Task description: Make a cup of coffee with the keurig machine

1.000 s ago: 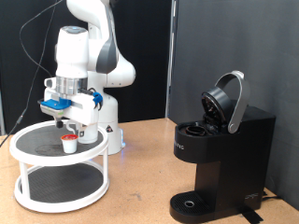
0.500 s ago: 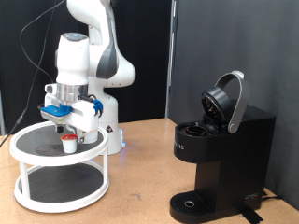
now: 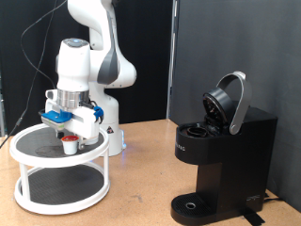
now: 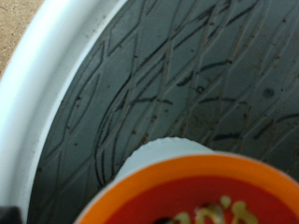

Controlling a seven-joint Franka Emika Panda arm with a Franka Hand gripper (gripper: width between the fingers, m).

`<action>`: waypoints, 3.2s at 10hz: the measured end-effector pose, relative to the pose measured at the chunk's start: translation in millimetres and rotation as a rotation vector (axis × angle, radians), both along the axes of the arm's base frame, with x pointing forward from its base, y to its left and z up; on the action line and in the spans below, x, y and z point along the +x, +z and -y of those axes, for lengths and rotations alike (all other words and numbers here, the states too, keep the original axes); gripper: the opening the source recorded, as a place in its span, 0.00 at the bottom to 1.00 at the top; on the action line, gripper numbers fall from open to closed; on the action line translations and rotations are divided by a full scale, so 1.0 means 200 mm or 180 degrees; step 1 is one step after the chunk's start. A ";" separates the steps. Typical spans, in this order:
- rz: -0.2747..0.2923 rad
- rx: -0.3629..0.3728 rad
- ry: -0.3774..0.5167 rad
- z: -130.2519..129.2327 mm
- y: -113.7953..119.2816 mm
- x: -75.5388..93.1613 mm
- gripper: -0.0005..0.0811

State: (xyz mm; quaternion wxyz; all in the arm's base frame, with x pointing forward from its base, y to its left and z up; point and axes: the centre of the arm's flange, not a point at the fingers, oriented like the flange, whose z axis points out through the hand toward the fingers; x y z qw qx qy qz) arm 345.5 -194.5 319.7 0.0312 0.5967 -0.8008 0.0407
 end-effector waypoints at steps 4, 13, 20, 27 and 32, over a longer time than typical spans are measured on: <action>0.0019 0.0023 -0.0033 0.00 0.00 0.00 0.46; -0.0032 0.0339 -0.0239 0.12 0.39 0.03 0.45; 0.0248 0.1765 -0.0552 -0.08 0.61 0.18 0.45; 0.0132 0.2250 -0.0839 -0.29 0.76 0.32 0.45; -0.0005 0.2556 -0.0995 -0.57 0.90 0.53 0.45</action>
